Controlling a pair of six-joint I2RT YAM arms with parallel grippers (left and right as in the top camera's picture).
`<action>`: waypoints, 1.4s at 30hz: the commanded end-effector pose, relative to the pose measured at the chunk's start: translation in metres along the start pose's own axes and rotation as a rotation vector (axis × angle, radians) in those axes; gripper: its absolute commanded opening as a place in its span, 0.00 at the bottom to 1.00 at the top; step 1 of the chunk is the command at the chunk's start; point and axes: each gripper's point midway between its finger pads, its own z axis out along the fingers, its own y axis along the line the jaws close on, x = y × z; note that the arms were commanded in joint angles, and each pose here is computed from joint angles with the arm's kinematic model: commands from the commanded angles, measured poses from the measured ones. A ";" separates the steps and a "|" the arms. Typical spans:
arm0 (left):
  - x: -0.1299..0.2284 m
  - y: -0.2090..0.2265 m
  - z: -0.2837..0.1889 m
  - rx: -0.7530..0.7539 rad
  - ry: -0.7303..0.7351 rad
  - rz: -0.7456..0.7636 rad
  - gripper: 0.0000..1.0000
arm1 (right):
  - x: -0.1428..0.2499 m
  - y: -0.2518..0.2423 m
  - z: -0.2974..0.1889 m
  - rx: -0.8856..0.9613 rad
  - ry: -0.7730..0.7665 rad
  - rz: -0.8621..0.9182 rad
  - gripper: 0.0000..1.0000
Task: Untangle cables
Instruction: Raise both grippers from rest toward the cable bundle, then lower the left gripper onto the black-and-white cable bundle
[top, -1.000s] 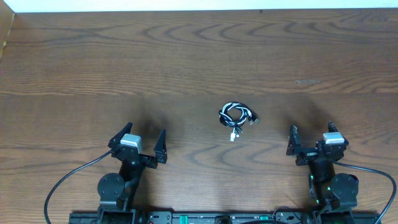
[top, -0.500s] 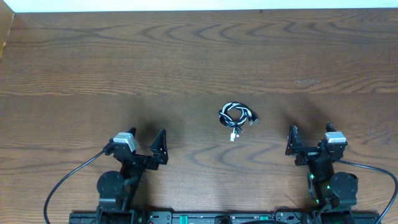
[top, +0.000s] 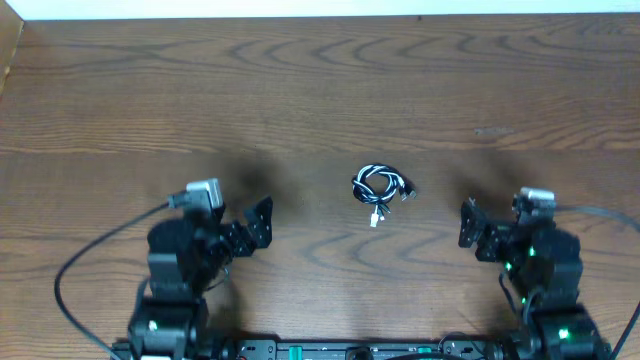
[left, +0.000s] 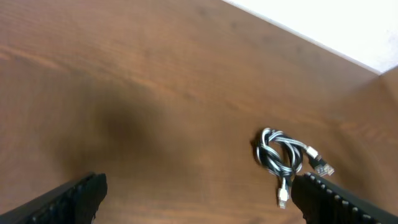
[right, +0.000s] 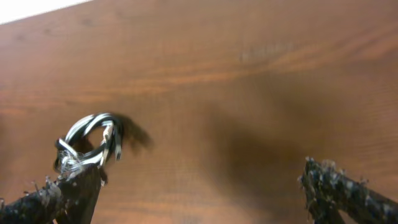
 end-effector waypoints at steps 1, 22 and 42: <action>-0.011 -0.011 0.003 0.004 0.092 -0.001 0.99 | -0.010 0.011 0.003 -0.017 0.092 -0.003 0.99; 0.017 -0.009 0.025 -0.052 0.558 -0.068 0.99 | -0.007 0.034 0.036 -0.076 0.513 -0.105 0.99; 0.012 -0.075 0.133 -0.052 0.481 -0.009 0.82 | -0.007 0.034 0.036 -0.076 0.514 -0.105 0.99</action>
